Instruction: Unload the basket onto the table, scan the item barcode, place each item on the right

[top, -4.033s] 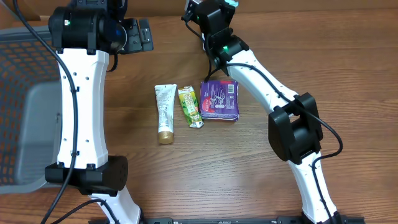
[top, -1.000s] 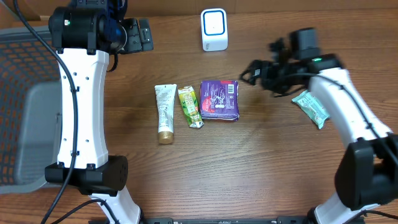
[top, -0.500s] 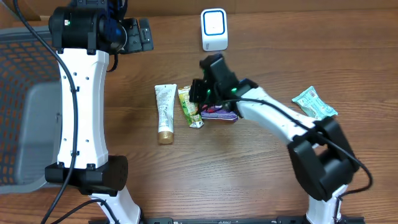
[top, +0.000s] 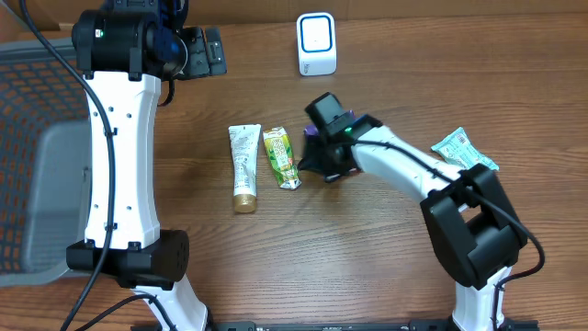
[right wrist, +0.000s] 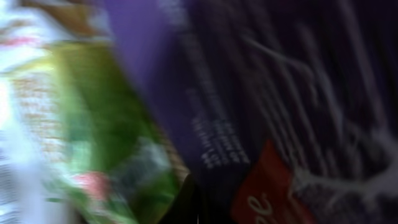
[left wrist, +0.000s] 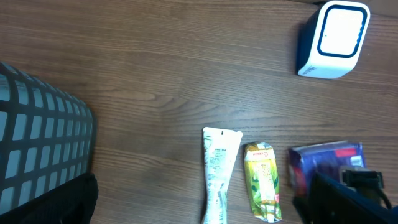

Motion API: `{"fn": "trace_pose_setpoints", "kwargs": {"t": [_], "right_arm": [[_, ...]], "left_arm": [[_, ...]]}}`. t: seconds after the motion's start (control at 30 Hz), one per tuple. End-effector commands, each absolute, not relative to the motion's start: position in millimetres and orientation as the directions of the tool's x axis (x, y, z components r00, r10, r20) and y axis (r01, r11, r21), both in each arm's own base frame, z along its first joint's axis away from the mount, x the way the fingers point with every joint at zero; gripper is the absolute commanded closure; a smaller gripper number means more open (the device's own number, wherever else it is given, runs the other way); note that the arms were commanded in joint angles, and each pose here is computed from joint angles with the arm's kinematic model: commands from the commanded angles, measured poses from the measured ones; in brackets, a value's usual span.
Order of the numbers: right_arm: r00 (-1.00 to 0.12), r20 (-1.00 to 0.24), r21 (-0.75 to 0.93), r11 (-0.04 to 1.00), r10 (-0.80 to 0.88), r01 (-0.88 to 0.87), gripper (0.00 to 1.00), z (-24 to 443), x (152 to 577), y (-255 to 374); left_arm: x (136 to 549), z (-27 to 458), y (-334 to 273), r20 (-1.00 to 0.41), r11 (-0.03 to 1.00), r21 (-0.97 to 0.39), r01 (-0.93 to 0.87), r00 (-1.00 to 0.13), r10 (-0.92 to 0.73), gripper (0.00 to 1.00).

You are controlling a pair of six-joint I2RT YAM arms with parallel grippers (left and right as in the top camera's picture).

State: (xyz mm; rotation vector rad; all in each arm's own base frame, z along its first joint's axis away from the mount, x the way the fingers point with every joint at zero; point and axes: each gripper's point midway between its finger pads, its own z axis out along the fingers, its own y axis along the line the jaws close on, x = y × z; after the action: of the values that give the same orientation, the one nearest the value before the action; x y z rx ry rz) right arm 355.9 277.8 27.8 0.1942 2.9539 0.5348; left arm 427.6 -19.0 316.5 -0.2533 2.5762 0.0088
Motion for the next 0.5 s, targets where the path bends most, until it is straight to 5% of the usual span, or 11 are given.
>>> {"fn": "trace_pose_setpoints", "kwargs": {"t": [0.0,0.2,0.4,0.47], "right_arm": [[-0.977,-0.125,0.313,0.941,0.173,0.127,0.96,43,375,239],[-0.971,-0.125,0.306,0.939,0.205,0.159,0.94,76,388,181],[-0.950,-0.156,0.375,0.906,0.271,0.197,0.75,122,391,140],[-0.941,-0.179,0.396,0.896,0.287,0.198,0.54,135,395,124]], "left_arm": [[429,317,-22,-0.527,0.984,-0.044,-0.175,-0.832,-0.171,0.01],[429,317,-22,-0.527,0.984,-0.044,-0.174,-0.832,-0.171,0.00],[429,317,-21,-0.527,0.984,-0.043,-0.175,-0.832,-0.171,0.00],[429,317,-21,-0.527,0.984,-0.043,-0.175,-0.832,-0.171,0.00]]}}
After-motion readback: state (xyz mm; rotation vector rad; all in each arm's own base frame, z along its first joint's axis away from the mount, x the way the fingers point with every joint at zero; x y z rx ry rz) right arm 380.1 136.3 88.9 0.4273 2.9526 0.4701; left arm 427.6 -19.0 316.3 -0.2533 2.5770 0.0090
